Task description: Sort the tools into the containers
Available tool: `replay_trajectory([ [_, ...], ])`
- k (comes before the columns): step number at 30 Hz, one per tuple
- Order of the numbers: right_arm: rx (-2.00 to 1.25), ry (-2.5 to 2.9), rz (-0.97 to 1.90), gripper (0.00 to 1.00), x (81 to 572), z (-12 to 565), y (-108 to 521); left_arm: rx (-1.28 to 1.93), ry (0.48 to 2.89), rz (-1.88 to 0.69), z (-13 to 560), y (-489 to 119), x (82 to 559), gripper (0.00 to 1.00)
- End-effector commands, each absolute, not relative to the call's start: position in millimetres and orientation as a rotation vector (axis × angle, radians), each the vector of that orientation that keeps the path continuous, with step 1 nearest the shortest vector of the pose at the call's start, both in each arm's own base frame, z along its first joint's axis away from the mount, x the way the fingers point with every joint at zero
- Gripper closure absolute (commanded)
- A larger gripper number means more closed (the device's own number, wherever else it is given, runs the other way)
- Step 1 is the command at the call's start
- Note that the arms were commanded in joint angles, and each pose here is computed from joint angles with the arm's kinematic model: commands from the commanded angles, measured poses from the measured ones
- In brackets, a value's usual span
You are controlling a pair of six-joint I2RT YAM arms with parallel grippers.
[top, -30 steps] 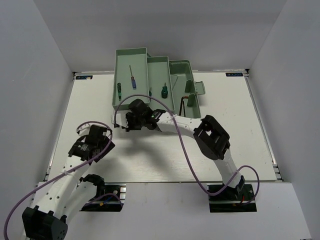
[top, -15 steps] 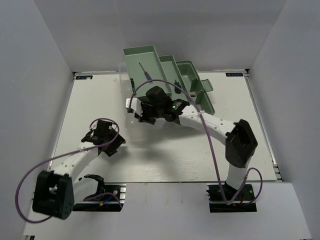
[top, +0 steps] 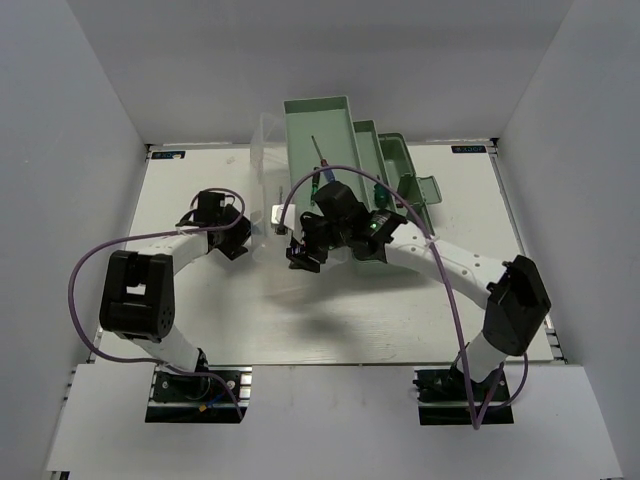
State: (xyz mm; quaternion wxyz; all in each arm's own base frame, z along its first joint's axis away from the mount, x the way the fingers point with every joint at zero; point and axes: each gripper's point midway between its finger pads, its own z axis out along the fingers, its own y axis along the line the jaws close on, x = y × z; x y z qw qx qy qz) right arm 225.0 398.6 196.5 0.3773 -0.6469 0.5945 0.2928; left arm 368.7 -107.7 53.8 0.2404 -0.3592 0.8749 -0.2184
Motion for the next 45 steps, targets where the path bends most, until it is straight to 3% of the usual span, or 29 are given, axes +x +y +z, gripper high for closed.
replay_trajectory([
  [1, -1.581, 1.323, 0.770, 0.36, 222.8, 263.2, 404.9, -0.853, 2.309, -0.785, 95.4, -130.2, 397.3, 0.29],
  [2, -1.603, 1.300, 0.800, 0.21, 216.2, 265.4, 404.9, -0.858, 2.319, -0.781, 91.2, -130.2, 397.1, 0.29],
  [3, -1.610, 1.283, 0.816, 0.18, 211.1, 273.7, 402.3, -0.847, 2.313, -0.799, 93.6, -132.4, 398.4, 0.29],
  [6, -1.623, 1.197, 0.826, 0.18, 195.6, 290.5, 390.6, -0.825, 2.307, -0.811, 98.5, -134.4, 403.3, 0.30],
  [8, -1.590, 1.111, 0.781, 0.24, 192.0, 308.2, 380.9, -0.828, 2.313, -0.808, 98.1, -134.6, 404.9, 0.30],
  [9, -1.573, 1.099, 0.771, 0.44, 192.4, 313.8, 377.8, -0.809, 2.301, -0.811, 103.8, -134.9, 409.0, 0.30],
  [12, -1.498, 1.073, 0.715, 0.78, 194.8, 336.7, 366.5, -0.798, 2.315, -0.813, 102.6, -136.7, 412.6, 0.30],
  [13, -1.446, 1.081, 0.669, 0.98, 201.2, 347.9, 360.5, -0.777, 2.302, -0.815, 108.8, -137.1, 417.0, 0.30],
  [14, -1.423, 1.092, 0.644, 1.00, 205.9, 347.7, 357.2, -0.772, 2.293, -0.818, 114.6, -137.5, 420.2, 0.30],
  [16, -1.296, 1.045, 0.568, 1.00, 216.7, 379.0, 347.7, -0.733, 2.283, -0.813, 120.3, -137.8, 427.0, 0.30],
  [20, -0.782, 1.270, 0.084, 1.00, 314.8, 420.8, 270.0, -0.593, 2.233, -0.839, 159.1, -152.1, 453.6, 0.30],
  [21, -0.707, 1.334, -0.002, 1.00, 339.3, 410.2, 258.6, -0.565, 2.220, -0.852, 166.7, -154.9, 459.9, 0.30],
  [22, -0.472, 1.453, -0.191, 1.00, 371.9, 404.5, 196.7, -0.511, 2.223, -0.906, 174.5, -166.8, 461.4, 0.30],
  [24, -0.386, 1.620, -0.329, 1.00, 399.2, 372.3, 146.7, -0.434, 2.184, -0.972, 193.3, -182.0, 479.2, 0.31],
  [29, -0.109, 1.968, -0.289, 1.00, 419.2, 302.1, 46.2, -0.209, 2.114, -1.135, 241.0, -228.2, 507.0, 0.33],
  [33, -0.072, 2.176, -0.170, 1.00, 415.0, 250.4, 28.3, 0.018, 2.145, -1.354, 246.5, -285.0, 513.6, 0.33],
  [34, -0.084, 2.227, -0.126, 0.99, 411.6, 236.2, 31.0, 0.153, 2.086, -1.464, 274.8, -301.1, 508.2, 0.33],
  [35, -0.080, 2.283, -0.072, 0.96, 409.6, 219.4, 24.5, 0.159, 2.141, -1.506, 248.2, -311.4, 513.3, 0.33],
  [39, -0.123, 2.370, 0.030, 0.84, 404.2, 190.6, 21.7, 0.226, 2.149, -1.529, 249.5, -323.3, 503.3, 0.27],
  [43, -0.158, 2.445, 0.163, 0.60, 395.0, 169.8, 28.6, 0.164, 2.079, -1.399, 269.9, -301.9, 505.0, 0.23],
  [45, -0.164, 2.459, 0.199, 0.50, 392.6, 164.1, 31.9, 0.131, 2.022, -1.273, 304.2, -276.7, 501.4, 0.15],
])
